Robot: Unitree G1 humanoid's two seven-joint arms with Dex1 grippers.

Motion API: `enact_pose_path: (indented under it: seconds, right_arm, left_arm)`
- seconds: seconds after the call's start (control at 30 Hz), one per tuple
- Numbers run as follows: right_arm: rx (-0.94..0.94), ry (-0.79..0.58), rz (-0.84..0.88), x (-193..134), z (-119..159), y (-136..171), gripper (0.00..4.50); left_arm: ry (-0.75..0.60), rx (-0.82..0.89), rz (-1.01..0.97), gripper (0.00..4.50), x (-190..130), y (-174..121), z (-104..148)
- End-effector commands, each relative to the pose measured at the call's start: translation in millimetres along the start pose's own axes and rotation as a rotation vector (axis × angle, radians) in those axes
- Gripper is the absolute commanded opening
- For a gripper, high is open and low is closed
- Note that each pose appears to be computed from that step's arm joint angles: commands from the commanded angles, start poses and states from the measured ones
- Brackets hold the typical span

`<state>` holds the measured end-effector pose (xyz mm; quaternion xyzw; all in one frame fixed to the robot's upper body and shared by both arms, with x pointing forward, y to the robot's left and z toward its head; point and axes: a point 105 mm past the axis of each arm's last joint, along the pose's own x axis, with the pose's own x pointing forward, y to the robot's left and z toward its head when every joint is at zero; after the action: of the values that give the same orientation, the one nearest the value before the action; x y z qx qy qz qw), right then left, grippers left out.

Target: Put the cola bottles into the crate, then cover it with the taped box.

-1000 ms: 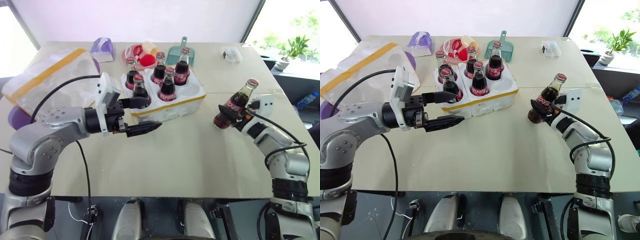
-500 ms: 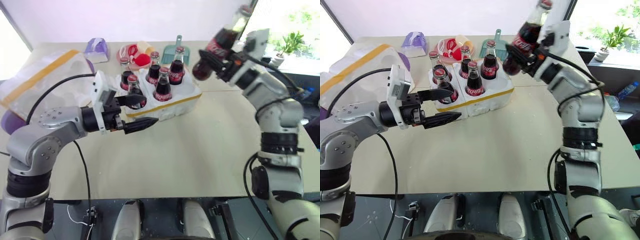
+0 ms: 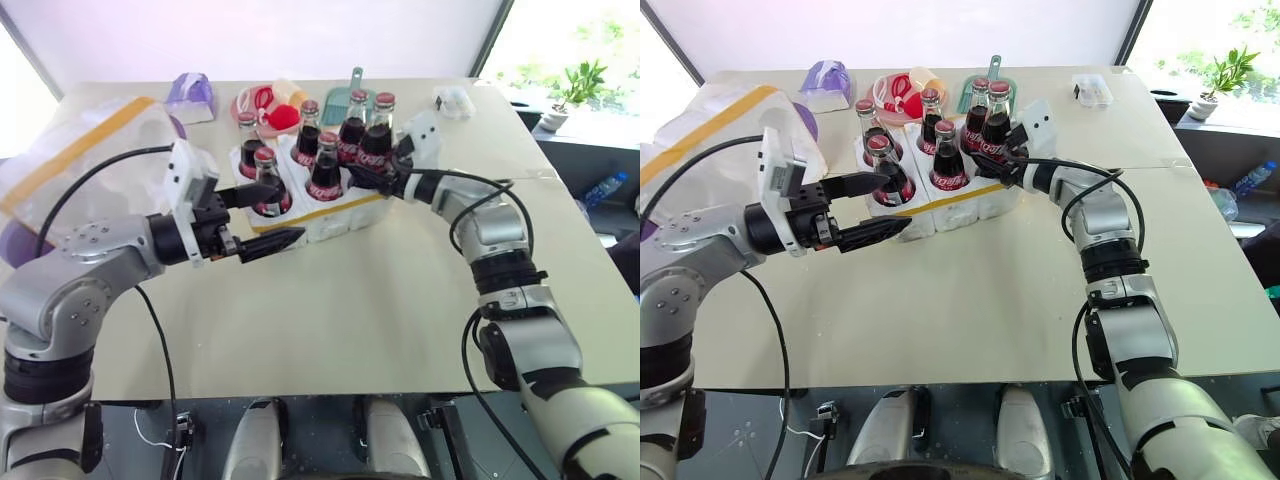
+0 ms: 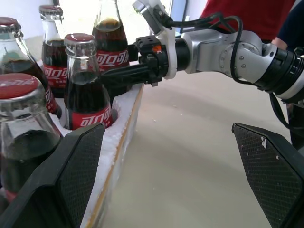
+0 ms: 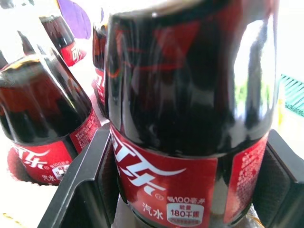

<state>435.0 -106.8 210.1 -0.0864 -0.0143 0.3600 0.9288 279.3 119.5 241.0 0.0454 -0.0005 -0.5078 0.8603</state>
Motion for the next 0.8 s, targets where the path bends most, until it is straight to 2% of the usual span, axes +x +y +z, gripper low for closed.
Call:
enact_pose_path:
  seconds: [0.03, 0.23, 0.37, 0.47, 0.53, 0.7, 0.8]
  right_arm:
    - [-0.036, 0.019, 0.013, 3.9, 1.6, 2.6, 4.47]
    - [-0.062, -0.051, 0.132, -27.9, 34.5, 5.6, 4.47]
    - [-0.125, -0.07, 0.213, -69.9, 67.6, 1.8, 4.47]
    - [-0.159, -0.053, 0.26, -106.5, 93.7, -6.8, 4.47]
    - [-0.195, -0.034, 0.281, -121.6, 103.5, -9.0, 4.47]
    - [-0.239, -0.08, 0.457, -154.5, 141.1, 14.3, 4.47]
    - [-0.241, -0.11, 0.547, -164.1, 153.7, 29.5, 4.47]
  left_arm:
    - [-0.013, 0.047, 0.02, 4.5, -8.2, 2.1, 9.5]
    - [0.098, 0.08, 0.114, 4.5, -50.0, 19.1, 12.1]
    - [0.242, 0.105, 0.239, 4.5, -107.8, 35.8, 21.8]
    - [0.369, 0.109, 0.391, 4.5, -168.3, 53.5, 35.8]
    - [0.43, 0.104, 0.451, 4.5, -196.6, 58.1, 42.7]
    - [0.624, 0.074, 0.609, 4.5, -265.1, 73.4, 54.0]
    - [0.714, 0.025, 0.642, 4.5, -287.4, 78.8, 49.5]
